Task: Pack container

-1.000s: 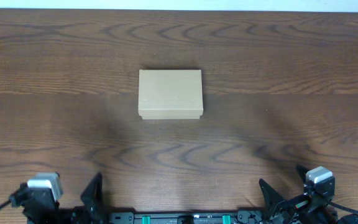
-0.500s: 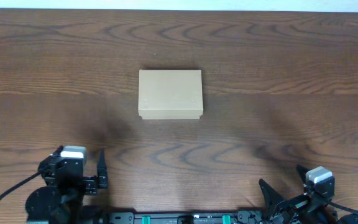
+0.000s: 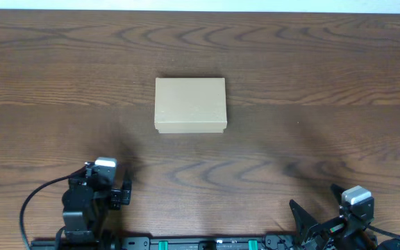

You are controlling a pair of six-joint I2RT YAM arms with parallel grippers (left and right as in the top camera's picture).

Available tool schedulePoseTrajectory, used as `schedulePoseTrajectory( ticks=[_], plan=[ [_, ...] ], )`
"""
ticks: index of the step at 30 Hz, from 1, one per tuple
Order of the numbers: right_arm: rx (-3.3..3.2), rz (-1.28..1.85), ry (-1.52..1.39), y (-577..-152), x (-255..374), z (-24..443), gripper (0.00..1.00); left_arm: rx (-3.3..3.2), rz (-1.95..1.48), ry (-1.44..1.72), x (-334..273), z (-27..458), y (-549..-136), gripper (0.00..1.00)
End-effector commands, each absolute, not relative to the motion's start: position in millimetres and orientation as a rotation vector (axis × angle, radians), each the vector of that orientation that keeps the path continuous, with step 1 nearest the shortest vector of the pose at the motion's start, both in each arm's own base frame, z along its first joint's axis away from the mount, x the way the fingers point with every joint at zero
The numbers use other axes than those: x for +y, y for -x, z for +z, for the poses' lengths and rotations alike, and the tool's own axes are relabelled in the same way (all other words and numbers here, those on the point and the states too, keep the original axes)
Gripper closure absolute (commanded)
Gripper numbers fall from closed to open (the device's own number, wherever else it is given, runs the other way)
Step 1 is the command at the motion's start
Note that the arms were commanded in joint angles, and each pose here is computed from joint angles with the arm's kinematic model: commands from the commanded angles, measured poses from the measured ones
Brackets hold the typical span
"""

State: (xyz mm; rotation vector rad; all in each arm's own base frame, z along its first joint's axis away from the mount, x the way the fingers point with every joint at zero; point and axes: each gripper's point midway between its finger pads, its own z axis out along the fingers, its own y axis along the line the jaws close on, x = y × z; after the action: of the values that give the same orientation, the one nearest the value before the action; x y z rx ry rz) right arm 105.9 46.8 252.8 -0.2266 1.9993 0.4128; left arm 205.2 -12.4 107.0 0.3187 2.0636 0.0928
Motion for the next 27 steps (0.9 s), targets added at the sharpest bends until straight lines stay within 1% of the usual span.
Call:
schedulePoseTrajectory(
  ticks=[1,3,27],
  plan=[
    [1.999,0.411,0.204,-106.1,45.0,252.1,0.01,2.078,0.135,-0.312,-6.7,93.3,-206.0,0.05],
    [1.999,0.411,0.204,-106.1,45.0,252.1,0.01,2.086,0.135,-0.313,-6.4,86.1,-205.6,0.05],
    [1.999,0.412,0.204,-106.0,45.1,252.1,0.01,2.08,0.161,-0.297,-2.4,88.2,-205.5,0.05]
  ],
)
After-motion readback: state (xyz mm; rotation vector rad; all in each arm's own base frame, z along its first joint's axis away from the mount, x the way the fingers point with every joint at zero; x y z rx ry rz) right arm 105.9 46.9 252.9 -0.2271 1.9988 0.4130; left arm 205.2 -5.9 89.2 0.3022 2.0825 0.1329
